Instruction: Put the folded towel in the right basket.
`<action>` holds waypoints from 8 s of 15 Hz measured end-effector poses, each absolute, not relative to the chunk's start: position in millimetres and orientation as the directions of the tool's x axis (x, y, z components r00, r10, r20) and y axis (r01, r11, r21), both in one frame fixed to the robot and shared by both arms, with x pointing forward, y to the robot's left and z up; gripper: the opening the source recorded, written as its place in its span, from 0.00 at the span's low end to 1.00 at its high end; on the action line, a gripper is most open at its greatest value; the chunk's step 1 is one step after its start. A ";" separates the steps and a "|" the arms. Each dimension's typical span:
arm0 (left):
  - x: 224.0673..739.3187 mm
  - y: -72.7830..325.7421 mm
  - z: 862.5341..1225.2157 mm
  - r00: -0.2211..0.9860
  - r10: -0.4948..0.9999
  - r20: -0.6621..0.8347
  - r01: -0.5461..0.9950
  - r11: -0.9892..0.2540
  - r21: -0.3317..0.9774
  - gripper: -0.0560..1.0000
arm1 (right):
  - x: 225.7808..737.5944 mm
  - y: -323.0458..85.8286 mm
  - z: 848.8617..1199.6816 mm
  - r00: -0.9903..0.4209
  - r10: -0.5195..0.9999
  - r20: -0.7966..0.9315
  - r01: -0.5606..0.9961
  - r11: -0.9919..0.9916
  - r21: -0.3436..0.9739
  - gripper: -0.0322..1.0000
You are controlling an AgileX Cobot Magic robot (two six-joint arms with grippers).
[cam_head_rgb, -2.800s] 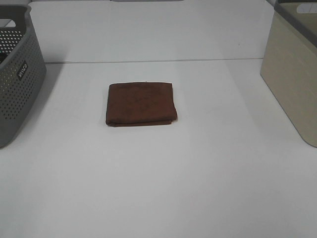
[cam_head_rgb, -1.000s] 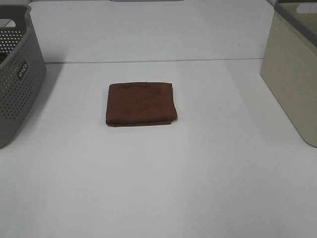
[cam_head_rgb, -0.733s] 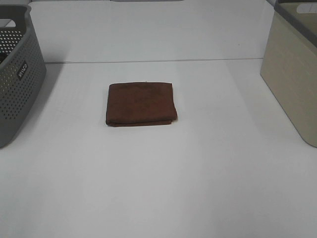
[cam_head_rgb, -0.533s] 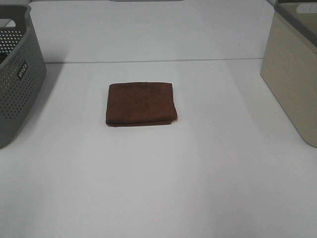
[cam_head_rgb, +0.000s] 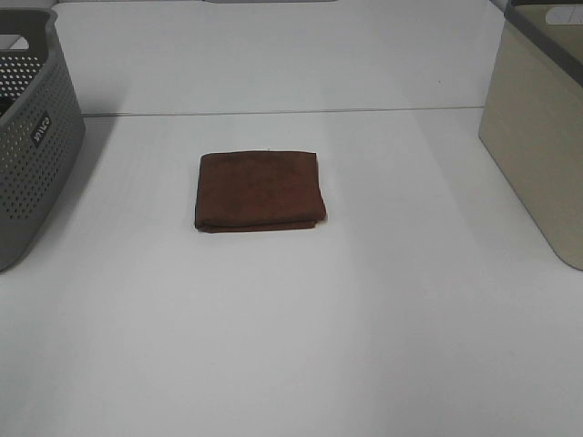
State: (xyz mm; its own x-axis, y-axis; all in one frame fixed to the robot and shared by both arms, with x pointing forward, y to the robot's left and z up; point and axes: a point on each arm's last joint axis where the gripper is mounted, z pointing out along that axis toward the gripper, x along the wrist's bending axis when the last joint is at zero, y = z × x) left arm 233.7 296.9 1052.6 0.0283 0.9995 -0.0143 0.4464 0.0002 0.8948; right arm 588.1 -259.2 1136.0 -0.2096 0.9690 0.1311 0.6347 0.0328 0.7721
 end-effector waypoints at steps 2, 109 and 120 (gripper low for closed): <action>233.7 296.9 1052.6 0.028 0.999 -0.014 0.446 0.000 0.895 0.97 | 619.7 -236.9 1125.0 -0.276 0.952 0.134 0.674 0.092 0.733 0.67; 233.7 296.9 1052.6 0.028 0.999 -0.014 0.446 0.000 0.895 0.97 | 245.6 -291.5 1056.5 -0.052 0.998 0.023 0.545 0.009 0.838 0.63; 233.7 296.9 1052.6 0.028 0.999 -0.014 0.446 0.000 0.895 0.97 | 247.9 -291.3 1054.2 -0.055 0.998 0.028 0.538 0.006 0.843 0.63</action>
